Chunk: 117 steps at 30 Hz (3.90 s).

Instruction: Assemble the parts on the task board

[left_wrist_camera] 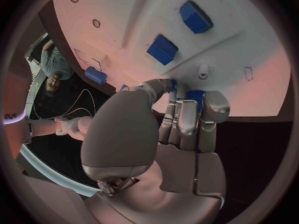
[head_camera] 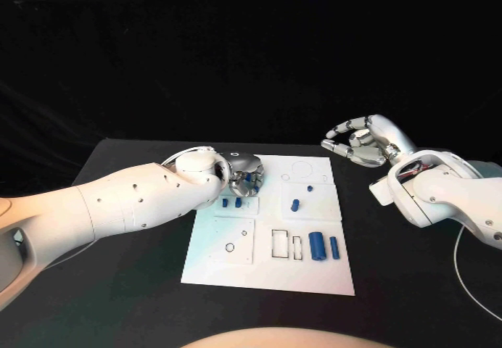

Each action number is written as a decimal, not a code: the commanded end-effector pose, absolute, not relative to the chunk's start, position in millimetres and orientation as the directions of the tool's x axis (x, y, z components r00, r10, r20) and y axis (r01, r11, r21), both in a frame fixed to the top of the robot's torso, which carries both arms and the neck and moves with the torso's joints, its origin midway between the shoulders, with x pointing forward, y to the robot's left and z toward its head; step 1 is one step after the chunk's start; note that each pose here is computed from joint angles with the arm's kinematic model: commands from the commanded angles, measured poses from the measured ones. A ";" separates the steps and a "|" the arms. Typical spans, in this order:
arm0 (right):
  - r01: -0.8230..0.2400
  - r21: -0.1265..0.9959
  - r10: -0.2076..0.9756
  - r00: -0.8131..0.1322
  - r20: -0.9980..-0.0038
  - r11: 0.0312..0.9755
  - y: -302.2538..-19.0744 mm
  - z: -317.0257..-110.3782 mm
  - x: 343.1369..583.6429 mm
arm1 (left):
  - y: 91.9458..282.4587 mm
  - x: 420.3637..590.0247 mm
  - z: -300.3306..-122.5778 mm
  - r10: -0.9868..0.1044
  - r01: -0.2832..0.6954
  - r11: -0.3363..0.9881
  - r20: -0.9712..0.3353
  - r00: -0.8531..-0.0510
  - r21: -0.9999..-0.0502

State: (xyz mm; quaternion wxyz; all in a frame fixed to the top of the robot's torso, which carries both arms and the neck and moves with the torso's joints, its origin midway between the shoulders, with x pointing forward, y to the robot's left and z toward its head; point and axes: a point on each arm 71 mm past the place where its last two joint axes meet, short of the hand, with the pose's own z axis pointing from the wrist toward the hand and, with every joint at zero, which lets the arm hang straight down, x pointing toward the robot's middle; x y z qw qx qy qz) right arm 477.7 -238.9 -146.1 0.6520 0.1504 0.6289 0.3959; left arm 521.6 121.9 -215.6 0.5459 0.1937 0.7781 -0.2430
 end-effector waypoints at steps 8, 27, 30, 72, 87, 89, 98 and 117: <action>-0.337 0.691 0.701 -0.115 -0.704 0.639 -237.2 -146.4 477.1 | 121.3 519.6 -220.0 0.020 0.570 0.801 -0.945 -0.326 -0.180; -0.333 0.690 0.701 -0.109 -0.705 0.642 -239.4 -146.3 477.3 | 137.7 514.8 -200.0 -0.136 0.550 0.792 -0.954 -0.267 -0.267; -0.333 0.690 0.701 -0.109 -0.705 0.642 -239.8 -146.3 477.3 | 142.8 513.4 -195.2 -0.150 0.542 0.794 -0.952 -0.266 -0.277; -0.330 0.690 0.700 -0.107 -0.706 0.645 -241.2 -146.6 477.4 | 185.0 514.3 -208.1 -0.106 0.449 0.848 -0.921 -0.374 -0.280; -0.331 0.689 0.700 -0.106 -0.706 0.645 -241.2 -146.5 477.4 | 183.4 513.0 -209.8 -0.095 0.453 0.846 -0.916 -0.389 -0.280; -0.331 0.689 0.700 -0.106 -0.706 0.645 -241.2 -146.5 477.4 | 183.6 513.1 -209.9 -0.094 0.453 0.847 -0.916 -0.390 -0.280; -0.331 0.689 0.701 -0.106 -0.706 0.644 -241.2 -146.5 477.3 | 184.4 513.9 -211.0 -0.089 0.444 0.853 -0.914 -0.396 -0.276; -0.325 0.689 0.699 -0.107 -0.707 0.647 -242.7 -146.9 477.6 | 186.1 514.7 -210.5 -0.098 0.435 0.857 -0.917 -0.387 -0.275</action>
